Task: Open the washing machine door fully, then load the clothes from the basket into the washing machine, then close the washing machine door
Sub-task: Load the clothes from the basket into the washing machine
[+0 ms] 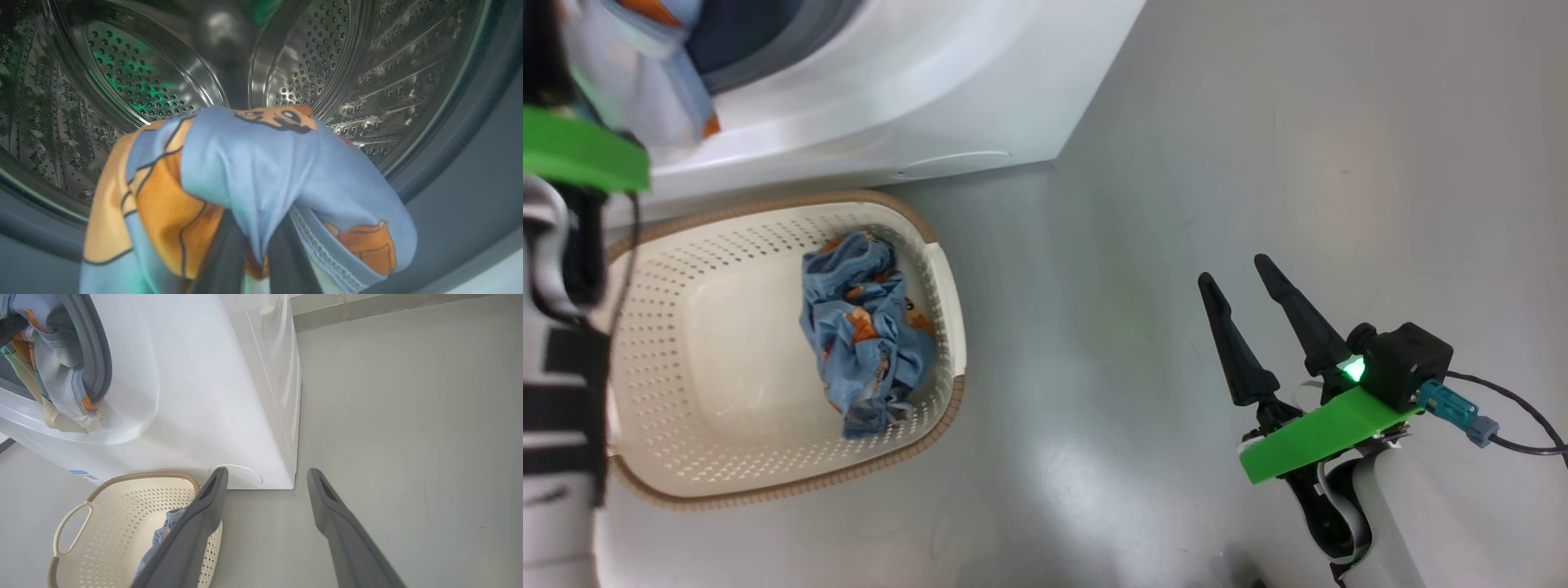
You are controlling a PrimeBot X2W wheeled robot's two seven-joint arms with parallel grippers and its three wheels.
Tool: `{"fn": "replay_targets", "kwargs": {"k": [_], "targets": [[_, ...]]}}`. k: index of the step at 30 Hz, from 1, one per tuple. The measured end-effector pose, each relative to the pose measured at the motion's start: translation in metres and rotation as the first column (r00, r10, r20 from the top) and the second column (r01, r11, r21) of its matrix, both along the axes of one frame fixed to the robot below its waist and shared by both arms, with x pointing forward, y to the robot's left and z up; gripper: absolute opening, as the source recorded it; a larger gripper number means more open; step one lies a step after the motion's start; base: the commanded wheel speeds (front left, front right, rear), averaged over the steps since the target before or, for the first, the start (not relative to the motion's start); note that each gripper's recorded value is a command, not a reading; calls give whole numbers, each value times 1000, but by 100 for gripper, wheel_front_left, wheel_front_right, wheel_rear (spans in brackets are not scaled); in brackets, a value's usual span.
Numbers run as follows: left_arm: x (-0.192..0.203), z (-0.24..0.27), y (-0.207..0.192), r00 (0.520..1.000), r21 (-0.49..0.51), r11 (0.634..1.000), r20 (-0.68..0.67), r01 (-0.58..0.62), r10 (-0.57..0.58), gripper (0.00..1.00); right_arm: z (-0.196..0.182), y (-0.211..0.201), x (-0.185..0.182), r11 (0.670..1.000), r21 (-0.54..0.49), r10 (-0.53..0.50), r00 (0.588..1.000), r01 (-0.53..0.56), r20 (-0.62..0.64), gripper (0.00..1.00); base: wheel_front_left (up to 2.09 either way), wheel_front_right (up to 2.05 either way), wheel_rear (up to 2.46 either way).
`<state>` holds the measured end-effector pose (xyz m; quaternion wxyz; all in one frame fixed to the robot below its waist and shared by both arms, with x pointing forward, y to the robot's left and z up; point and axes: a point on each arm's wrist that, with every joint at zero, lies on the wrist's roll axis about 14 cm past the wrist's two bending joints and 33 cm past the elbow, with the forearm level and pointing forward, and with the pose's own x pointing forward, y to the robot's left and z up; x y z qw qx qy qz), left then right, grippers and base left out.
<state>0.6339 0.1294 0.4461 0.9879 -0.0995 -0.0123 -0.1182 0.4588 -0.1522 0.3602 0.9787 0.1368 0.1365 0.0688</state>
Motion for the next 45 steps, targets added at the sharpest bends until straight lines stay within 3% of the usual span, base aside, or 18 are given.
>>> {"fn": "replay_targets", "kwargs": {"k": [13,23,30,39,45], "targets": [[61,-33,-13,988,64,997,-154,35,-25,0,-27,-10,-7,999,-7,-40,997,40,-69,100,0,0,0],[86,-61,-18,975,96,995,-223,35,-13,0,-50,-11,-12,999,-1,-52,990,53,-128,100,0,0,0],[109,-28,-25,1000,184,983,3,25,-26,0,-61,-9,-14,999,0,-49,987,49,-153,100,0,0,0],[121,31,-31,971,196,980,239,-19,-29,0,-65,-13,-15,998,4,-68,984,70,-165,100,0,0,0],[114,40,-24,959,201,979,283,-36,-23,0,-65,-11,-16,998,7,-62,984,64,-168,100,0,0,0]]}}
